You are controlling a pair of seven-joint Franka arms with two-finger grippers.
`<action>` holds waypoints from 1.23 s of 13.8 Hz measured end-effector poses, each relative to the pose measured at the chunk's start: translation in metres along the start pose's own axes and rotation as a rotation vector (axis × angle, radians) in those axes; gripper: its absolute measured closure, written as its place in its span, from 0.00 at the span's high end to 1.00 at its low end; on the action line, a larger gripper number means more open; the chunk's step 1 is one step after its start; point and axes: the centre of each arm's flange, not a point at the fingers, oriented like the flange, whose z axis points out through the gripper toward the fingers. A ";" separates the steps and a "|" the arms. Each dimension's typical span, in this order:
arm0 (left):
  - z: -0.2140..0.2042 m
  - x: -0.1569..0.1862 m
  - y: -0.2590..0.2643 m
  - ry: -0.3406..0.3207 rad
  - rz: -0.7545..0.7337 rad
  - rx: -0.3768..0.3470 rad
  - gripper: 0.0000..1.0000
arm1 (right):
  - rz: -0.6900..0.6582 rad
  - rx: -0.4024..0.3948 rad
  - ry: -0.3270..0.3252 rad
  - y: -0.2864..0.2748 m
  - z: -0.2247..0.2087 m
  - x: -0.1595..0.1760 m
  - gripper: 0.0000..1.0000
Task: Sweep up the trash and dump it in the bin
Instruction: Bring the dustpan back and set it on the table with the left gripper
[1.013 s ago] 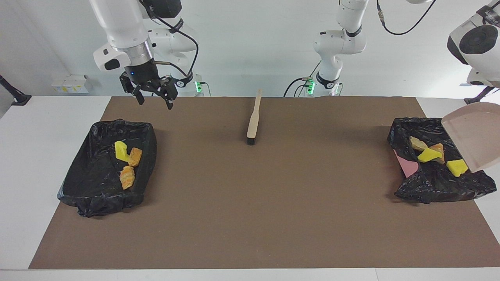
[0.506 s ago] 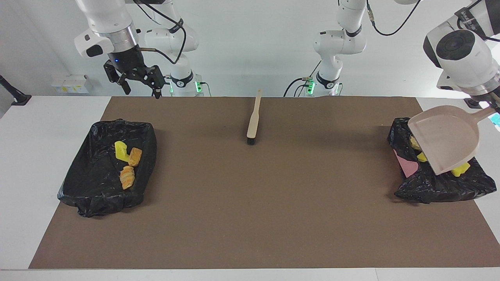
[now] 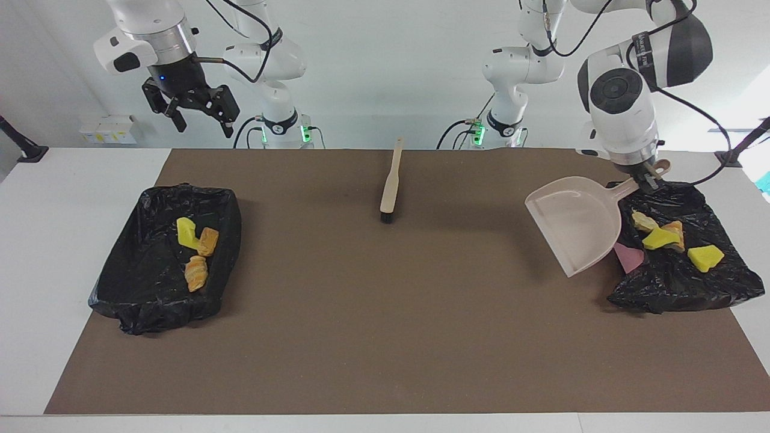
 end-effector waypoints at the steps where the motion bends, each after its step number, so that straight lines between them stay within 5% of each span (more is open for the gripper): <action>1: -0.003 0.016 0.008 0.035 -0.046 -0.018 0.32 | 0.000 -0.001 -0.002 0.000 0.000 -0.001 1.00; 9: -0.073 0.137 0.079 0.289 -0.475 -0.140 0.32 | 0.000 -0.001 -0.007 0.000 0.001 -0.001 1.00; 17: -0.096 0.265 0.126 0.438 -0.789 -0.219 0.32 | 0.000 -0.001 -0.007 0.000 0.001 -0.001 1.00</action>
